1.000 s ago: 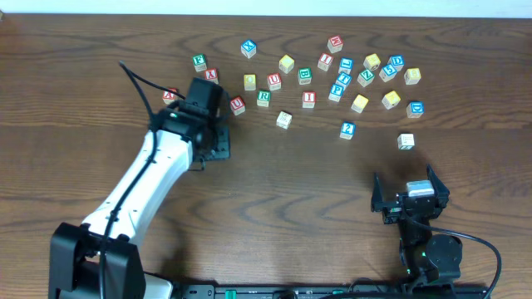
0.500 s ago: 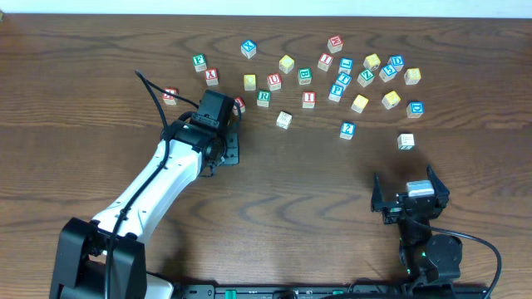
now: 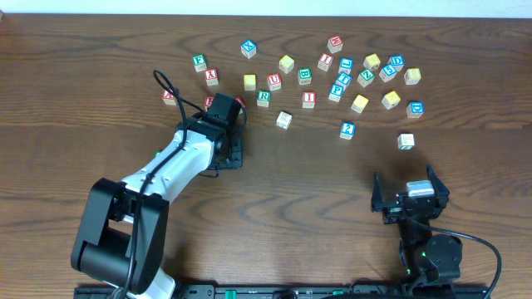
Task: Spell out NEURIPS
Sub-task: 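Lift the N block and carry it toward the open table area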
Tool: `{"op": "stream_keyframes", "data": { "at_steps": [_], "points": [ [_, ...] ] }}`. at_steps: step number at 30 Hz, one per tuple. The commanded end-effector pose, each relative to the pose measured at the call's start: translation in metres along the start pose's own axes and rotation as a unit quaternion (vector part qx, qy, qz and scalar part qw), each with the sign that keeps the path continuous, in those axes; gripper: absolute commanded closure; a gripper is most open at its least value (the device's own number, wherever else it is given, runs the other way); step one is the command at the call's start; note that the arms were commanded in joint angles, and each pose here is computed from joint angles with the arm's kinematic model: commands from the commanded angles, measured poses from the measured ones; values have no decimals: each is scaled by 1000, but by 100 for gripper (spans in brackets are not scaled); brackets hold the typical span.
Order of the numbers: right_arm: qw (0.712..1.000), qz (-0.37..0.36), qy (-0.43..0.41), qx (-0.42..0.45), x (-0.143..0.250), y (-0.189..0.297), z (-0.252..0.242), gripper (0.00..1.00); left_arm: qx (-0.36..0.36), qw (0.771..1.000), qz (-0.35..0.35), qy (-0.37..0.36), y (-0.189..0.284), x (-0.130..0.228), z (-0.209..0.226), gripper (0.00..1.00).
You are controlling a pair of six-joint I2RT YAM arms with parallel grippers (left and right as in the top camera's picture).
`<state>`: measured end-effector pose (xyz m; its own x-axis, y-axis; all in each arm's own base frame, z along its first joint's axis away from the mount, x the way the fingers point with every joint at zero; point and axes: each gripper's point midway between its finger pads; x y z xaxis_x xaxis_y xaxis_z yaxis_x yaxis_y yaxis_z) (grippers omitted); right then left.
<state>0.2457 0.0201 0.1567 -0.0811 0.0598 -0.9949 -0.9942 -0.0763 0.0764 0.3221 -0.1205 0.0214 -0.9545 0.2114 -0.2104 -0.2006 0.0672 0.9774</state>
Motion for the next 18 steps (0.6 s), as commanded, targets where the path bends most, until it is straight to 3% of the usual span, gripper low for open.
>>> {"op": "stream_keyframes", "data": {
  "at_steps": [1,18],
  "points": [
    [1000,0,3,4,1,0,-2,1,-5,1000,-1,7,-2,1,1,91],
    [1000,0,3,4,1,0,-2,1,-8,1000,7,7,-18,1,2,91]
  ]
}}
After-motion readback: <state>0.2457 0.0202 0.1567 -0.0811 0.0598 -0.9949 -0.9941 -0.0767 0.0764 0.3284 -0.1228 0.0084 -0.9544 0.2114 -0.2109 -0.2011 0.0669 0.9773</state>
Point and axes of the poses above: each gripper's point midway between its finger pads, its own y axis back along the fingers, its own z axis along the line the jaws close on, x = y × z, and after that the axes turned 14 degrees about -y, right-handed
